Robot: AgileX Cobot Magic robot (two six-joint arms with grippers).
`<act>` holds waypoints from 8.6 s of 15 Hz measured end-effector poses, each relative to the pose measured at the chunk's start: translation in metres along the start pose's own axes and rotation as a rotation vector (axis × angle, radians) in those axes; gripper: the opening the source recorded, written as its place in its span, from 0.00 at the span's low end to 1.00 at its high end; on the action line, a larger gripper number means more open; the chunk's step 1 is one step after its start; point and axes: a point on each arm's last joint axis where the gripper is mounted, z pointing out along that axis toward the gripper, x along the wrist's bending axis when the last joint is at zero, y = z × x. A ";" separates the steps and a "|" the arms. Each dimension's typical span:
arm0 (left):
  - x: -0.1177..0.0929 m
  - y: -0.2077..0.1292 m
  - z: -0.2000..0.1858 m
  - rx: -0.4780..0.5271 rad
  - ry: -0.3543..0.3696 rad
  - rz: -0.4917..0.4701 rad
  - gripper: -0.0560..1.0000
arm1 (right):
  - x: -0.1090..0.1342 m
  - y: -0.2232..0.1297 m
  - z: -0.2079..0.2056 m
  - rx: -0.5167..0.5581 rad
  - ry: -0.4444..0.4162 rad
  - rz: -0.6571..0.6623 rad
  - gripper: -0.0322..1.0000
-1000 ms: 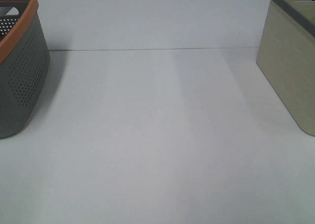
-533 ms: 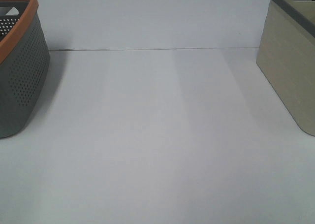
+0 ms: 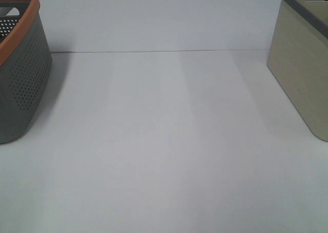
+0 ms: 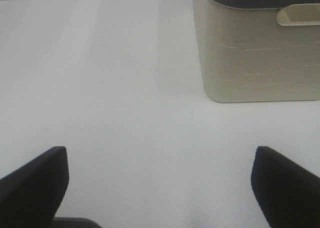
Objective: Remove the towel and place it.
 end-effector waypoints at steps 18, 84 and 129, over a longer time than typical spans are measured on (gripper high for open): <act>-0.005 0.181 0.079 0.417 -0.052 0.011 0.99 | 0.000 0.000 0.000 0.000 0.000 0.000 0.96; 0.079 0.230 0.340 0.668 -0.220 0.665 0.05 | 0.000 0.000 0.000 0.000 0.000 0.000 0.96; -0.165 0.358 0.172 -0.532 -0.518 0.916 0.05 | 0.036 0.087 0.061 -0.137 0.404 0.000 0.96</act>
